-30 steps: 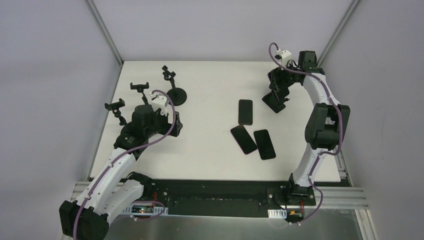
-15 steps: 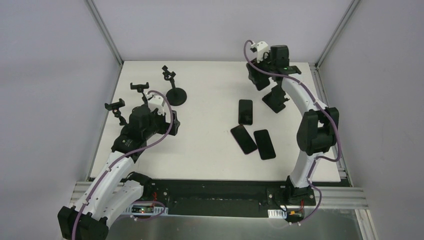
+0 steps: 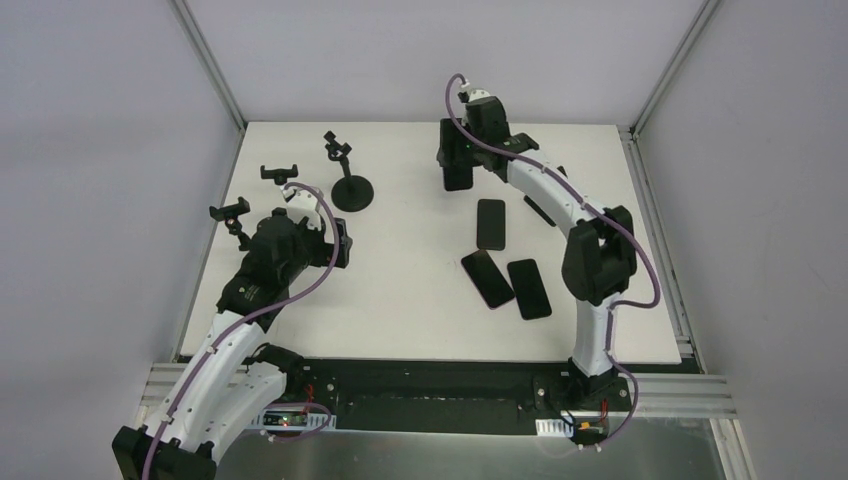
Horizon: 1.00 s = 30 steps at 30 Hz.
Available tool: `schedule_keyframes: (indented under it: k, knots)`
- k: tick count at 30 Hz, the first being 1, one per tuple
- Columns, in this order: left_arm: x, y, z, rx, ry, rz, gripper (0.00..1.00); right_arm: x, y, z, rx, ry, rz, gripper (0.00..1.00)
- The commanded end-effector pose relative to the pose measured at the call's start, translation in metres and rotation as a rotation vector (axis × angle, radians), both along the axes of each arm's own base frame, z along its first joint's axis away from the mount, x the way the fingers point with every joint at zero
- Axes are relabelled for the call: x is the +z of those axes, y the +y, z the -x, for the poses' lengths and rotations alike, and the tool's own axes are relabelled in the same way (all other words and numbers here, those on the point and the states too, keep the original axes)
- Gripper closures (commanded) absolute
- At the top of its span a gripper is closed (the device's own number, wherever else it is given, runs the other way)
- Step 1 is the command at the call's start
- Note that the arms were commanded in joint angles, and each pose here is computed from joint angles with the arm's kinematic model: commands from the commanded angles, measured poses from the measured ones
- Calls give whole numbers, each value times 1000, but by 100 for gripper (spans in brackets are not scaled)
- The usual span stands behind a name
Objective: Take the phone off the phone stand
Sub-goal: Place the phone at the center of the board.
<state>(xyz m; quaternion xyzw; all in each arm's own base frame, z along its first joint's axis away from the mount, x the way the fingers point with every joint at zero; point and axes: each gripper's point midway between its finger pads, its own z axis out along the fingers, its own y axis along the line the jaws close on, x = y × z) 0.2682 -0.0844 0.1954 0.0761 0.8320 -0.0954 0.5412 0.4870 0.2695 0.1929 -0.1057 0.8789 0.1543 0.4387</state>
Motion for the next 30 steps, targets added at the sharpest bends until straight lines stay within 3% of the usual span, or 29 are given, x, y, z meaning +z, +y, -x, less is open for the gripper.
schedule_keyframes:
  k: [1,13,24,30]
  knots:
    - [10,2,-1,7,-33,-4,4,-4,13,2,-206,144,-110,47]
    - [13,-1,0,-5,-41,10,4,-79,25,40,-377,404,-125,42]
    - [12,-1,0,-7,-40,7,4,-139,17,51,-438,492,3,42]
    - [12,-1,-1,-8,-37,5,4,-154,18,61,-445,517,24,31]
